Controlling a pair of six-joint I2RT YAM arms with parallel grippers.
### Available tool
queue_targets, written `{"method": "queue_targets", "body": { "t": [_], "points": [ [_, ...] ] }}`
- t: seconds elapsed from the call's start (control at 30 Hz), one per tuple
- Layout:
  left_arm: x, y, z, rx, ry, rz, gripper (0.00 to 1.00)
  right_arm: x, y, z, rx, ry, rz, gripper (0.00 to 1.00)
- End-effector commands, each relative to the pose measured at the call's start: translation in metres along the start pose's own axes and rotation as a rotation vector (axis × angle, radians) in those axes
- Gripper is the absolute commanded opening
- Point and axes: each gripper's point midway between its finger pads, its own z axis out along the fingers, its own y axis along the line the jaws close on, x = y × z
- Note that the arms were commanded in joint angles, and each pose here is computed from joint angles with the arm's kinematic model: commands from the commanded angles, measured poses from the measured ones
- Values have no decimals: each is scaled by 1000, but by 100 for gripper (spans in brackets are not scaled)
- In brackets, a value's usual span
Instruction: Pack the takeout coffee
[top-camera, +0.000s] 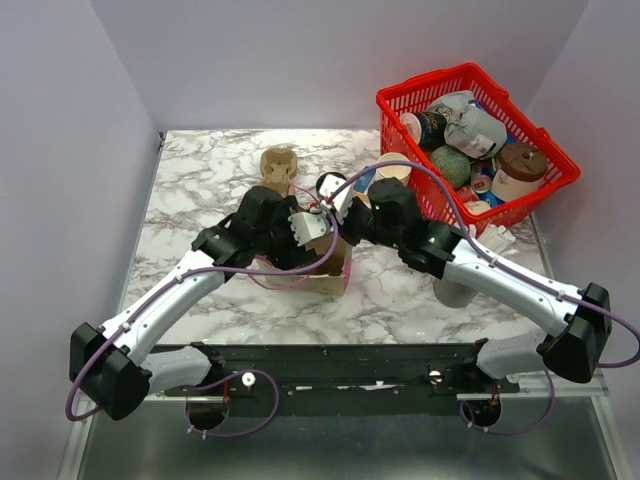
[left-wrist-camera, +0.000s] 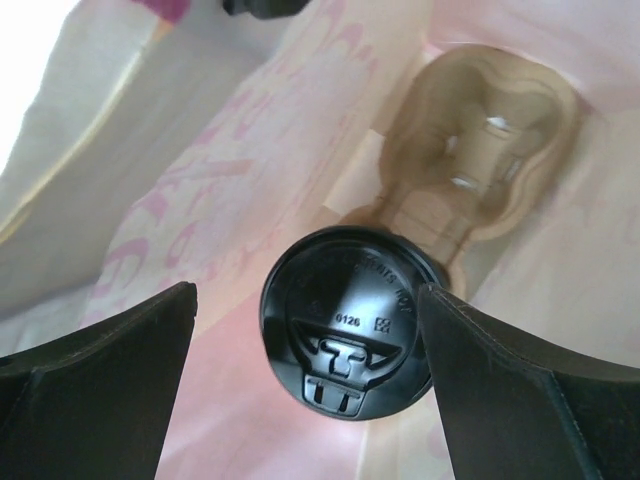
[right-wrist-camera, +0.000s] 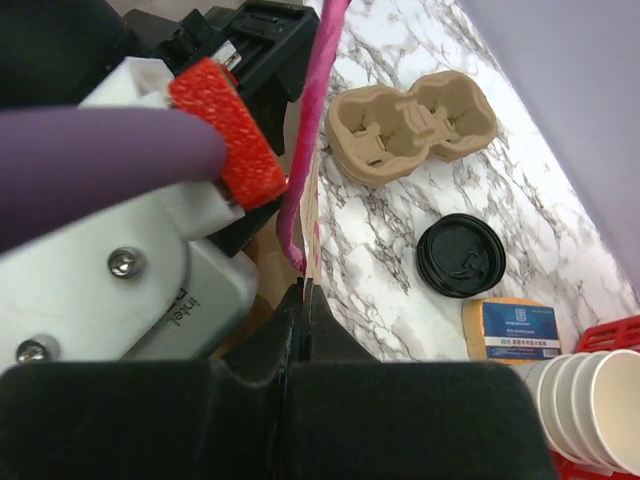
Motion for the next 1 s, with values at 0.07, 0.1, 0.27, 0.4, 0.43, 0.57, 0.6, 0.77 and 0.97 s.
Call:
{"method": "queue_targets", "body": {
  "t": [0.07, 0.1, 0.27, 0.4, 0.43, 0.57, 0.6, 0.77, 0.97],
  "points": [
    [-42, 16, -18, -72, -179, 52, 99, 30, 12, 9, -71, 115, 51, 0],
    [-45, 15, -20, -70, -194, 49, 99, 30, 10, 10, -67, 117, 56, 0],
    [-61, 12, -26, -48, -260, -7, 99, 38, 4, 13, -66, 150, 66, 0],
    [-64, 14, -29, -61, -274, -44, 99, 41, 3, 13, -69, 160, 61, 0],
    [-65, 14, -30, -65, -281, -46, 99, 41, 3, 13, -68, 158, 60, 0],
    [-72, 16, -38, -71, -303, -67, 99, 41, 2, 14, -66, 164, 60, 1],
    [-74, 16, -40, -75, -307, -71, 99, 40, 2, 14, -68, 165, 55, 1],
    [-95, 26, -67, -111, -370, -71, 99, 27, -5, 8, -66, 170, 34, 59],
    [-117, 38, -94, -154, -422, -82, 99, 0, -19, -11, -49, 154, 42, 88]
  ]
}}
